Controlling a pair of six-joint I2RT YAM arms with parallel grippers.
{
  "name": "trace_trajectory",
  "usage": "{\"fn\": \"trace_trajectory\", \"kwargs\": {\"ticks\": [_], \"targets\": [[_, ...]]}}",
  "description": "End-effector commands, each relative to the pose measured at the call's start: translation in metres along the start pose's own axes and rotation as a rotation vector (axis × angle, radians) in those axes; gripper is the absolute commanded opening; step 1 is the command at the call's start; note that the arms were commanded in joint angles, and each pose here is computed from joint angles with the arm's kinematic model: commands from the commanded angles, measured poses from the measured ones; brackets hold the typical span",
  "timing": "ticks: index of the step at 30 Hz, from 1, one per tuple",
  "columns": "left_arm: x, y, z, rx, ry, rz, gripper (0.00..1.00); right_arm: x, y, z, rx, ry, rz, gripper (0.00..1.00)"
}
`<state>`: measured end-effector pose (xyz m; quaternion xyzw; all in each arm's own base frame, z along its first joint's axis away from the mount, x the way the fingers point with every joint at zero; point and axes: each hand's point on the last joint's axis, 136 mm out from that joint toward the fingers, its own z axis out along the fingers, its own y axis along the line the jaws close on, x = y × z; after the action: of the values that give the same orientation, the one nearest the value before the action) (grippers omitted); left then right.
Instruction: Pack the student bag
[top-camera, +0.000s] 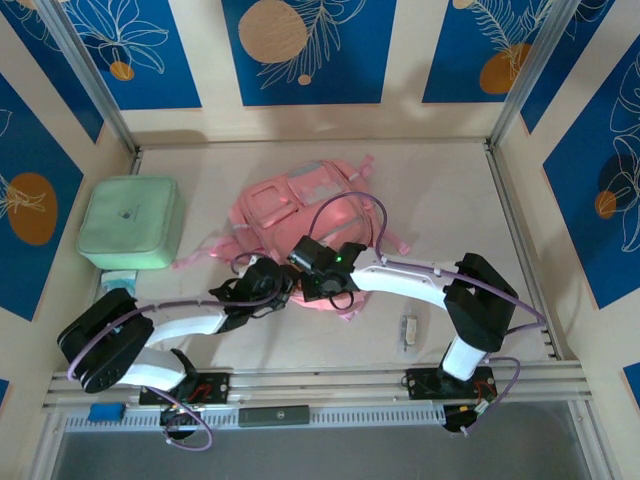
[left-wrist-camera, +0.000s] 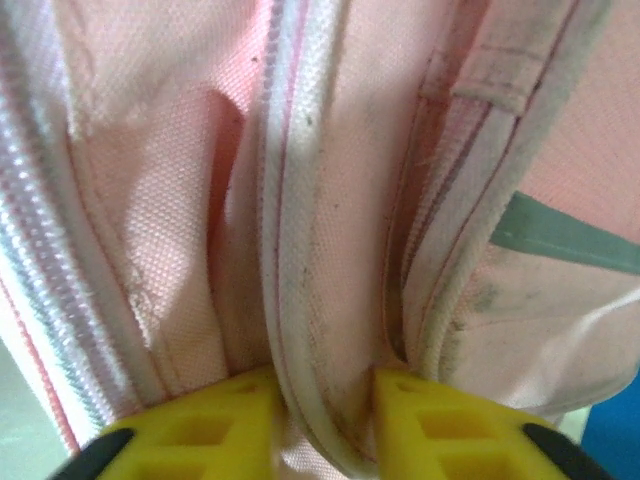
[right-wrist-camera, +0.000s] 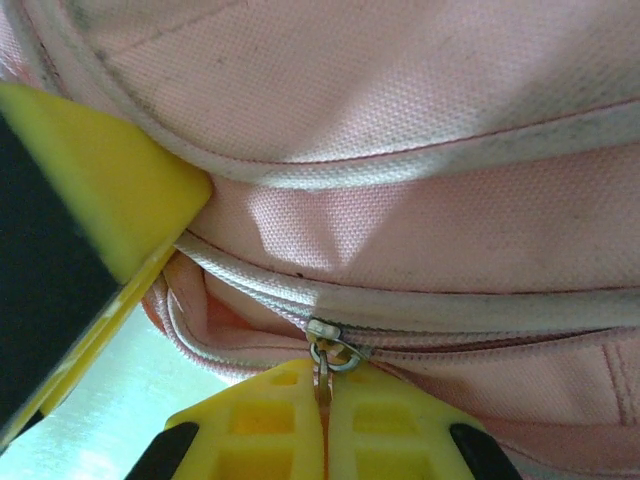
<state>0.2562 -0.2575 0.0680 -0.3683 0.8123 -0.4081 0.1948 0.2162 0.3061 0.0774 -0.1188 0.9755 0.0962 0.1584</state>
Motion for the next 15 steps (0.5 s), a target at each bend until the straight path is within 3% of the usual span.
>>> {"fn": "trace_trajectory", "kwargs": {"ticks": [1, 5, 15], "targets": [[-0.009, -0.021, 0.005, 0.111, -0.055, -0.045, 0.18, 0.001, -0.002, -0.008, 0.011, -0.012, 0.009, 0.0], [-0.016, -0.01, -0.003, 0.055, -0.091, -0.003, 0.0, 0.002, -0.02, -0.016, 0.097, -0.021, 0.019, 0.0], [-0.064, 0.0, -0.059, -0.068, -0.174, 0.208, 0.0, 0.01, -0.083, -0.041, 0.236, -0.029, 0.045, 0.0]]}}
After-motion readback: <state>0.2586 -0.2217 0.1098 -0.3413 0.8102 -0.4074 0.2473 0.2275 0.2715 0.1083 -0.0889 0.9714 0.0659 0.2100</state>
